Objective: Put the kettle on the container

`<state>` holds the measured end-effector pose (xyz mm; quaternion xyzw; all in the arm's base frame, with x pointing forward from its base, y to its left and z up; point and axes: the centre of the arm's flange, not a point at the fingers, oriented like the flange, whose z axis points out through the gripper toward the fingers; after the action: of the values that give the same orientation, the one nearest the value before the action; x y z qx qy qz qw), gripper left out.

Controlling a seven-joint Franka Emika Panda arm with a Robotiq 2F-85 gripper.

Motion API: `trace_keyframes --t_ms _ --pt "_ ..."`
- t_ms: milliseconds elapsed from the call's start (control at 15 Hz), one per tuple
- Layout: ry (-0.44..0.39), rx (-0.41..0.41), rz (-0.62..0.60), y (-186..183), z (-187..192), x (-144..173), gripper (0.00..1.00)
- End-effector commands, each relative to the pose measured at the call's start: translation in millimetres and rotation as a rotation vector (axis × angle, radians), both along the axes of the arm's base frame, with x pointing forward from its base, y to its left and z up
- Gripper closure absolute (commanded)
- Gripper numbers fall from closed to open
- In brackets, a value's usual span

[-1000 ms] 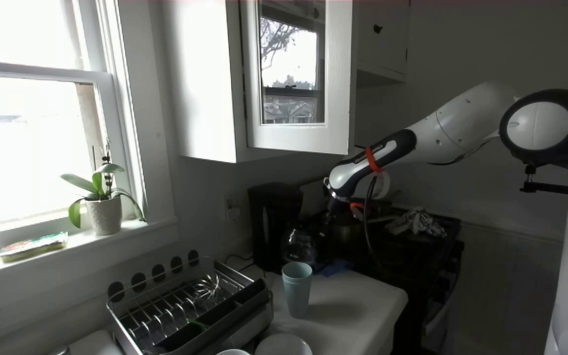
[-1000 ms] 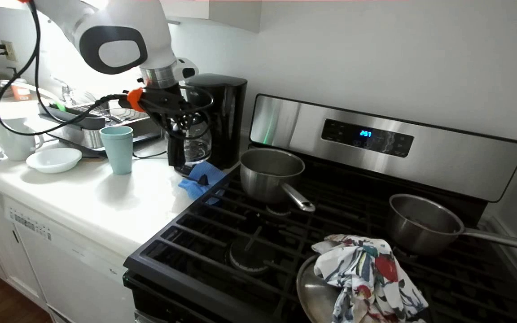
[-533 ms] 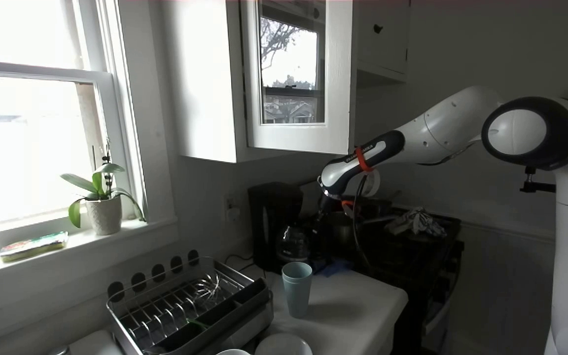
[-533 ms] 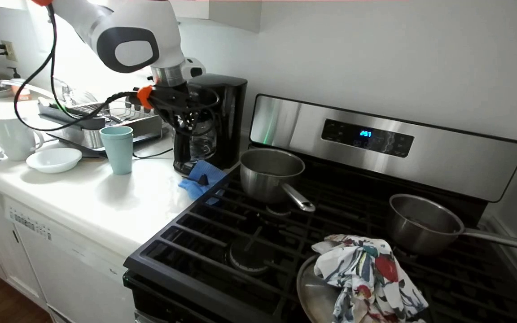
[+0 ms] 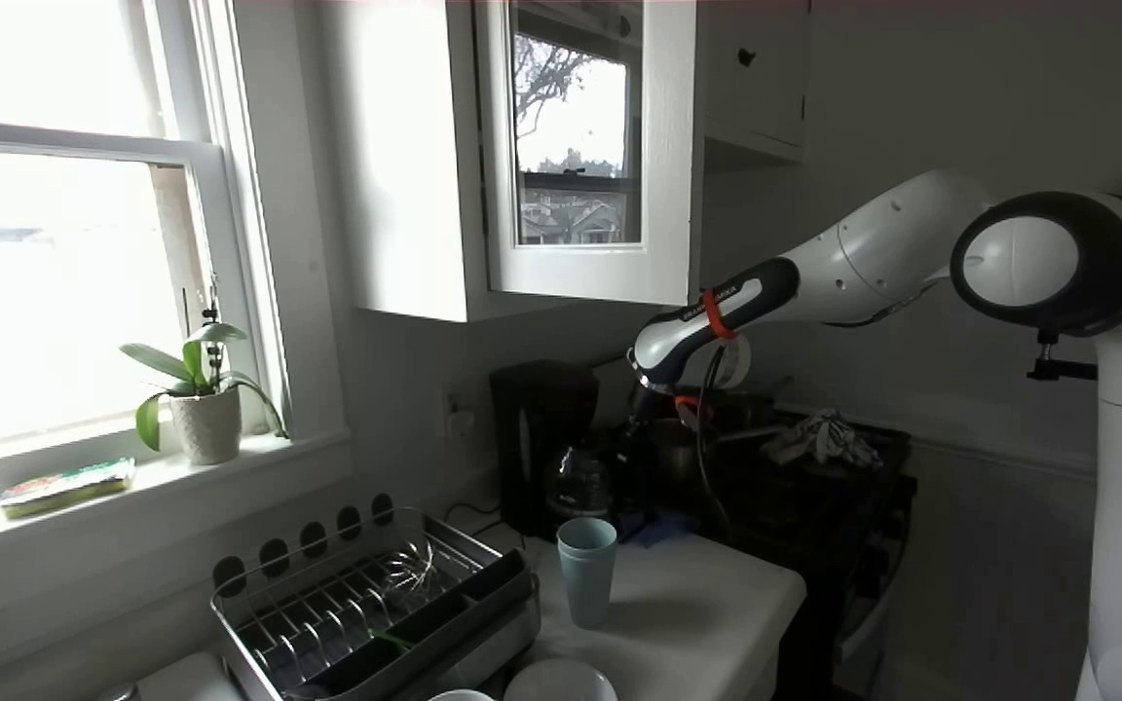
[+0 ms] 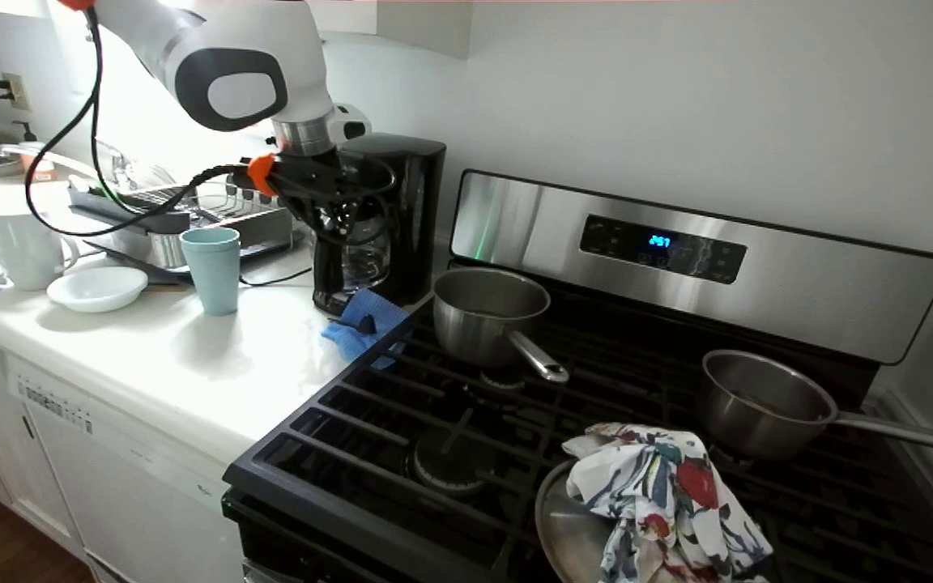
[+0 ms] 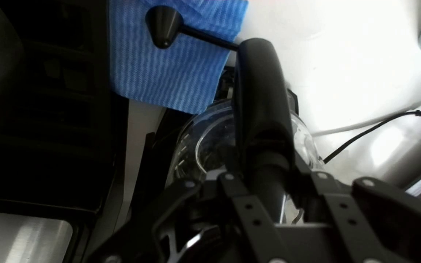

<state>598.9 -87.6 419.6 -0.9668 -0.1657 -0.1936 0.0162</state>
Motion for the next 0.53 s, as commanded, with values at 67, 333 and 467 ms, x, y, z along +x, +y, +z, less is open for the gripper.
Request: trace_keyframes --t_ms 67,333,467 --pt "-0.016 0.022 -0.029 -4.4 2.2 8.3 0.92" --pt "-0.017 0.035 -0.043 -5.6 0.7 16.6 0.92" --pt "-0.024 0.037 -0.057 -5.9 0.5 18.7 0.92"
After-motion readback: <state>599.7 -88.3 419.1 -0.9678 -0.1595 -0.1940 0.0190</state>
